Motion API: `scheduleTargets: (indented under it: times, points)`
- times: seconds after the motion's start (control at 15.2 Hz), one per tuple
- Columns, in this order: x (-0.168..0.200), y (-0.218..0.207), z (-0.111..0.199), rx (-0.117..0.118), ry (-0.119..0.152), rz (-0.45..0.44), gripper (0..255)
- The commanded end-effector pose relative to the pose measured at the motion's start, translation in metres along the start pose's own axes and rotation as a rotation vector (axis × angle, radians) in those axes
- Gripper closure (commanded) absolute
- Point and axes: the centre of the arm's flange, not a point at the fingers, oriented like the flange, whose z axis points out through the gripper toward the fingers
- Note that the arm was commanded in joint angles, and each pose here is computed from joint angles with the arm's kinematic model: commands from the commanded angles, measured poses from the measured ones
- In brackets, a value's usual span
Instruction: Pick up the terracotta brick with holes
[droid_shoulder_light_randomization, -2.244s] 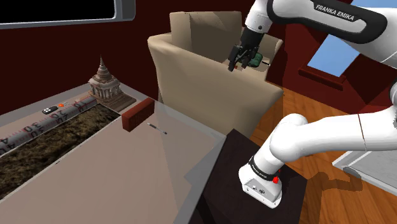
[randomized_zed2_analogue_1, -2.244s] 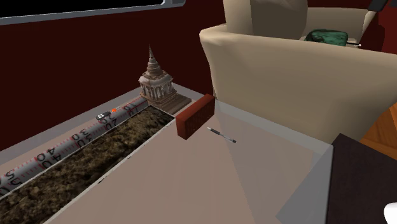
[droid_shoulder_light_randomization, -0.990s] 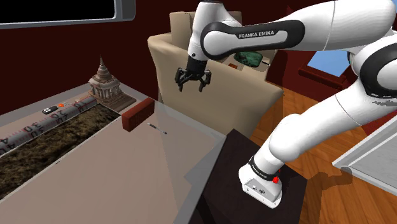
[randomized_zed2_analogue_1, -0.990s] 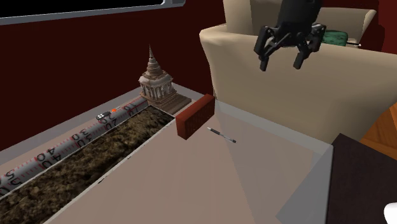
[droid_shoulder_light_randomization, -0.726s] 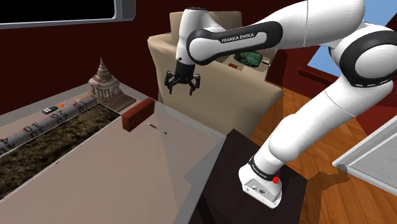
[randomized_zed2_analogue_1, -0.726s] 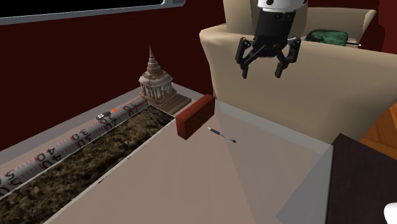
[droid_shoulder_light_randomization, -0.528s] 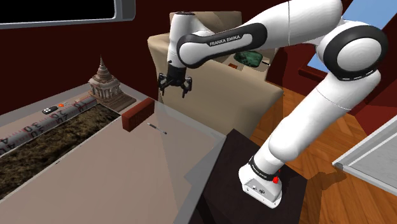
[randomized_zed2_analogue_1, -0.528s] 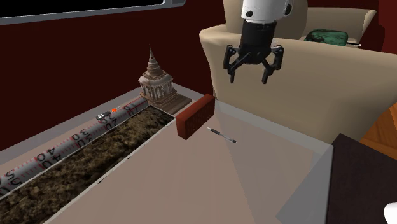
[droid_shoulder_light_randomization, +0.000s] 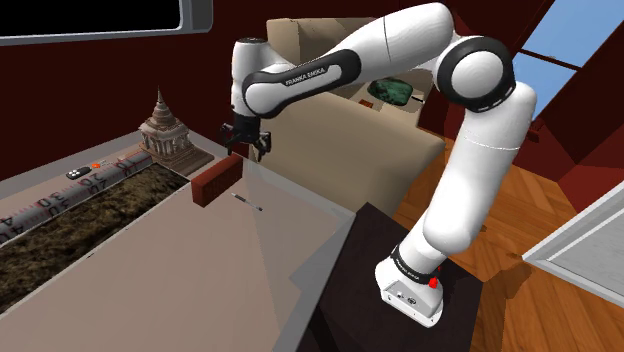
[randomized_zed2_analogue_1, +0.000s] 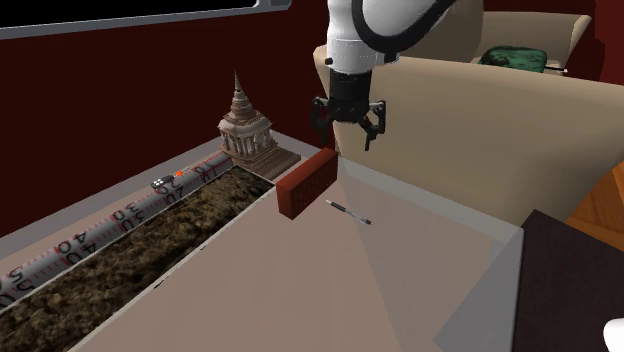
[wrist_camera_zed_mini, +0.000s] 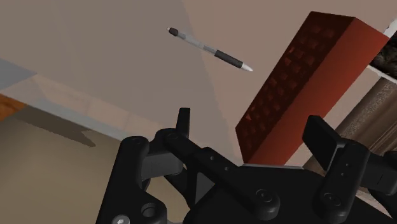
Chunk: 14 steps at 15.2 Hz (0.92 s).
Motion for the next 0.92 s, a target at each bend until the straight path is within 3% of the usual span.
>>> scheduleTargets:
  times: [0.0, 0.46, 0.86]
  points:
    - [0.003, -0.021, 0.018, 0.000, -0.004, 0.051, 0]
    - [0.035, -0.089, 0.073, -0.002, -0.020, 0.216, 0]
    - [0.035, -0.090, 0.100, -0.002, -0.020, 0.218, 0]
